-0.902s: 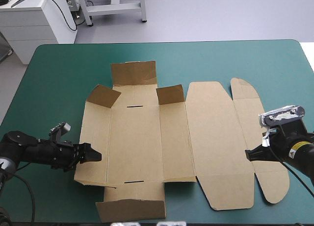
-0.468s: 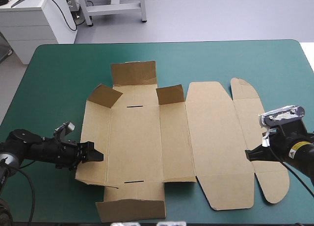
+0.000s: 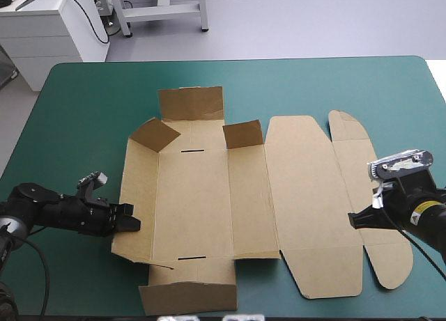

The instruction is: Fold the box

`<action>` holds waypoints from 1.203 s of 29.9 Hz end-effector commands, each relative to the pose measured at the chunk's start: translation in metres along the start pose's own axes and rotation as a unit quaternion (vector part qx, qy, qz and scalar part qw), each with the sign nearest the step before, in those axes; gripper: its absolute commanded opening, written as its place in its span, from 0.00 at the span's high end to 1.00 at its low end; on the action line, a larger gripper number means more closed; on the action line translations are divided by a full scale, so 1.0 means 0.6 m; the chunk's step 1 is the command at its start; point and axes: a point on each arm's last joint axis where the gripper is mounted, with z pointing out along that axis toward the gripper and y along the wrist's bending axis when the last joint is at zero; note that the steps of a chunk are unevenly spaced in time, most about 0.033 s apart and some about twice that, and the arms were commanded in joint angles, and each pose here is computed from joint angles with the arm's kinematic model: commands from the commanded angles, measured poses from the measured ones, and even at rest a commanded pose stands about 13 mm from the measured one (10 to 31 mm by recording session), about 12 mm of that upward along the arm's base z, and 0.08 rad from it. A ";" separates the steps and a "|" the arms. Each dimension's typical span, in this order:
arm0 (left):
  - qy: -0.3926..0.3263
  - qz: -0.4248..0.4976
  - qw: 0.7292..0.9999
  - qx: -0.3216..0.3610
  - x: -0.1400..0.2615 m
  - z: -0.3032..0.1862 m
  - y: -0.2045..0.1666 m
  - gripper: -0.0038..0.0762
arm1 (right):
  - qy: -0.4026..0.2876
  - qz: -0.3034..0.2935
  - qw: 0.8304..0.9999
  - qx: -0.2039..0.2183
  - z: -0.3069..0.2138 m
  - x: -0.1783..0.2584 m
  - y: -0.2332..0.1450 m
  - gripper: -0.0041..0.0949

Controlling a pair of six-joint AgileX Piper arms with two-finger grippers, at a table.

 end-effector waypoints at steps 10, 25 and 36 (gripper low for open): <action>-0.071 0.233 0.970 -0.012 -0.097 -0.117 -0.123 0.96 | -0.052 -0.002 0.999 0.006 -0.014 -0.019 -0.004 0.97; -0.121 0.504 0.846 -0.124 -0.166 -0.129 -0.347 0.96 | -0.082 -0.008 0.996 0.020 -0.031 -0.030 -0.009 0.97; -0.169 0.698 0.656 -0.232 -0.176 -0.013 -0.445 0.96 | -0.113 -0.010 0.993 0.036 -0.070 -0.052 -0.018 0.97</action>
